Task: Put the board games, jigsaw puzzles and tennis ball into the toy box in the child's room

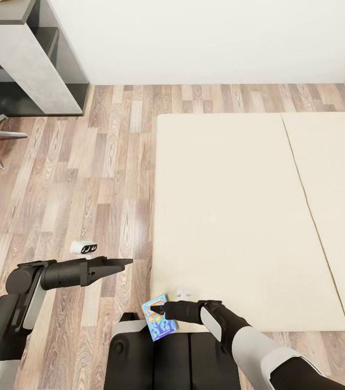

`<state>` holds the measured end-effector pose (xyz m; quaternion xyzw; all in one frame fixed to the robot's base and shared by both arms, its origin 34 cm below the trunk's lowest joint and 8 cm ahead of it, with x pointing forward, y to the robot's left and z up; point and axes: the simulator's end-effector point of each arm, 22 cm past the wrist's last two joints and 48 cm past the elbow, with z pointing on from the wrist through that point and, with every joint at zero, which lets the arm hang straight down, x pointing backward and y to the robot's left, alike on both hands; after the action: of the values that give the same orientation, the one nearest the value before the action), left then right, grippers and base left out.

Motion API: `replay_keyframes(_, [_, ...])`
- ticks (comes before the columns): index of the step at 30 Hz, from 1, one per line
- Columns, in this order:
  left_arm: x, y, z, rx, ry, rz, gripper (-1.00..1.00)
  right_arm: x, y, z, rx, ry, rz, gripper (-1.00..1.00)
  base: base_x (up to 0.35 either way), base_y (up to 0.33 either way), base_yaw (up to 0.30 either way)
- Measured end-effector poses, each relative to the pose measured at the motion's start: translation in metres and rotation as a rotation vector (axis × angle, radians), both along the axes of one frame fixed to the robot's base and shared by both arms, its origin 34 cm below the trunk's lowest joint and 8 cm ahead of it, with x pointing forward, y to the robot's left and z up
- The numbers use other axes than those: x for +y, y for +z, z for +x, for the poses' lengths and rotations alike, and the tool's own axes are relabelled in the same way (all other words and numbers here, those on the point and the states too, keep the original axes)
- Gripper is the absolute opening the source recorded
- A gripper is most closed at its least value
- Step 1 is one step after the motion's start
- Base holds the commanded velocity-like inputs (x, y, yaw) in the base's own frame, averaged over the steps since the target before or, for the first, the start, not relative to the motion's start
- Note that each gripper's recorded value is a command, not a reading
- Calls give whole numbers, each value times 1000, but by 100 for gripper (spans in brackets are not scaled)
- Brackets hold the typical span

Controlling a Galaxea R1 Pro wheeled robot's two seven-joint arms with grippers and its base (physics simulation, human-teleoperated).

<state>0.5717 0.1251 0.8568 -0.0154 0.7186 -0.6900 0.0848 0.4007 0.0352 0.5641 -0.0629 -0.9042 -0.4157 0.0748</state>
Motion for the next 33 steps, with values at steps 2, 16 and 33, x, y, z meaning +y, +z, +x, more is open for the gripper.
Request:
replay_keyframes(2, [0,0,0,0,0,0,100,0,0,0,0,0,2,100,0,0,0])
replay_keyframes(16, [0,0,0,0,1,0,100,1,1,0,-1,-1,5,100,0,0,0])
replay_keyframes(33, [0,0,0,0,0,0,100,0,0,-1,-4,7,1,100,0,0,0])
